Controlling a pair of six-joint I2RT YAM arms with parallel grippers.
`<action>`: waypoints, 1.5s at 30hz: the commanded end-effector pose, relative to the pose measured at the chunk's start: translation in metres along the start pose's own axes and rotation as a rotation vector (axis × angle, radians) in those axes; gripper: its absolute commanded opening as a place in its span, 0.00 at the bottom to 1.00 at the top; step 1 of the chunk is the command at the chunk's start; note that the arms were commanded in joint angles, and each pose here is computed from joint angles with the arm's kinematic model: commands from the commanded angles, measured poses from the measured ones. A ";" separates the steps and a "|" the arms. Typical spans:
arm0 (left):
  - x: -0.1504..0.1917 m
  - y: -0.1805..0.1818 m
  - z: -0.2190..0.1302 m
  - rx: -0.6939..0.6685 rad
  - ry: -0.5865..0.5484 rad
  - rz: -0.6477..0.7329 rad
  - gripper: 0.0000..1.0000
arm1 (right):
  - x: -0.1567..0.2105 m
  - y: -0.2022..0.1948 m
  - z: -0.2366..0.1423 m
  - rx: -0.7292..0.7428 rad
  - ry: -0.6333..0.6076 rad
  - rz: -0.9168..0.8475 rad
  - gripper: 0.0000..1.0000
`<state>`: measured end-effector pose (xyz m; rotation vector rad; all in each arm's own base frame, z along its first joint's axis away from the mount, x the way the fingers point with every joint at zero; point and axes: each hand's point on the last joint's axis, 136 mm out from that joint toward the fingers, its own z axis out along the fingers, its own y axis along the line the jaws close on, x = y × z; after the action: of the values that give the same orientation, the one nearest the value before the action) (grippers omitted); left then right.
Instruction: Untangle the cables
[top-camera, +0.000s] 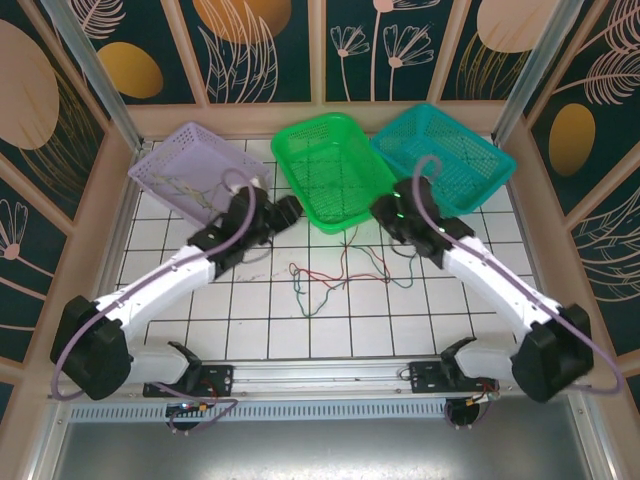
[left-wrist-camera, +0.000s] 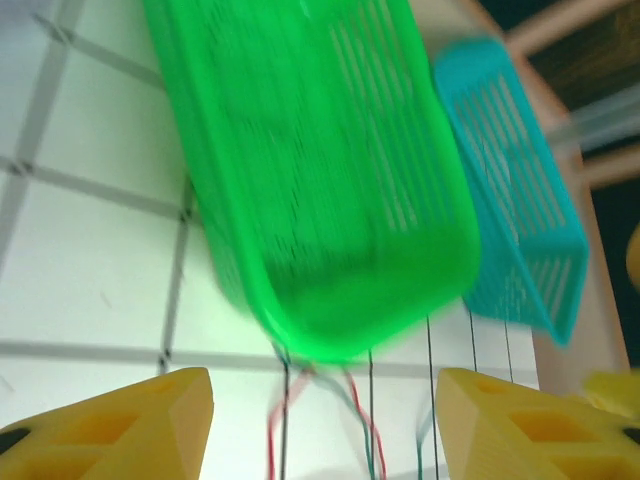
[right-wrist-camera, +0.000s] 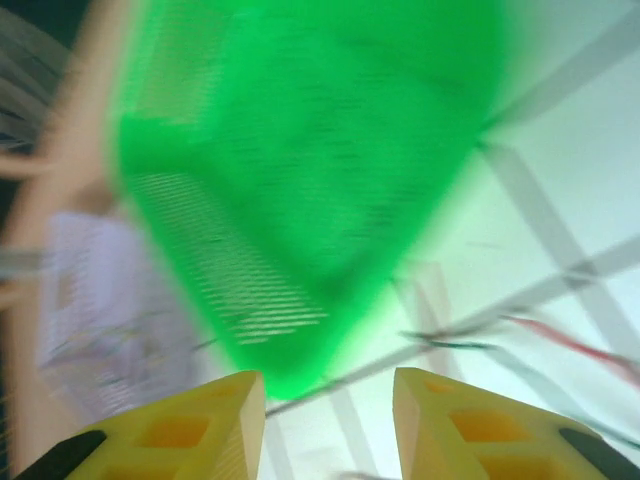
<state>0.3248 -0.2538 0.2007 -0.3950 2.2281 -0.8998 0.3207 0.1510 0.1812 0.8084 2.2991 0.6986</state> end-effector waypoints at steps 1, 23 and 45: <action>0.042 -0.025 0.004 0.057 0.029 -0.056 0.59 | -0.001 -0.073 -0.021 0.182 0.003 0.024 0.44; 0.158 -0.051 0.024 0.072 0.217 -0.010 0.58 | -0.041 -0.161 0.100 0.406 0.036 -0.109 0.38; 0.177 -0.011 0.064 -0.034 0.172 -0.055 0.50 | -0.103 -0.064 -0.042 0.231 -0.251 -0.109 0.00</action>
<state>0.2379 -0.3832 0.0821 -0.3549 2.4631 -0.9366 0.3486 0.0355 0.1791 0.8083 2.2136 0.3326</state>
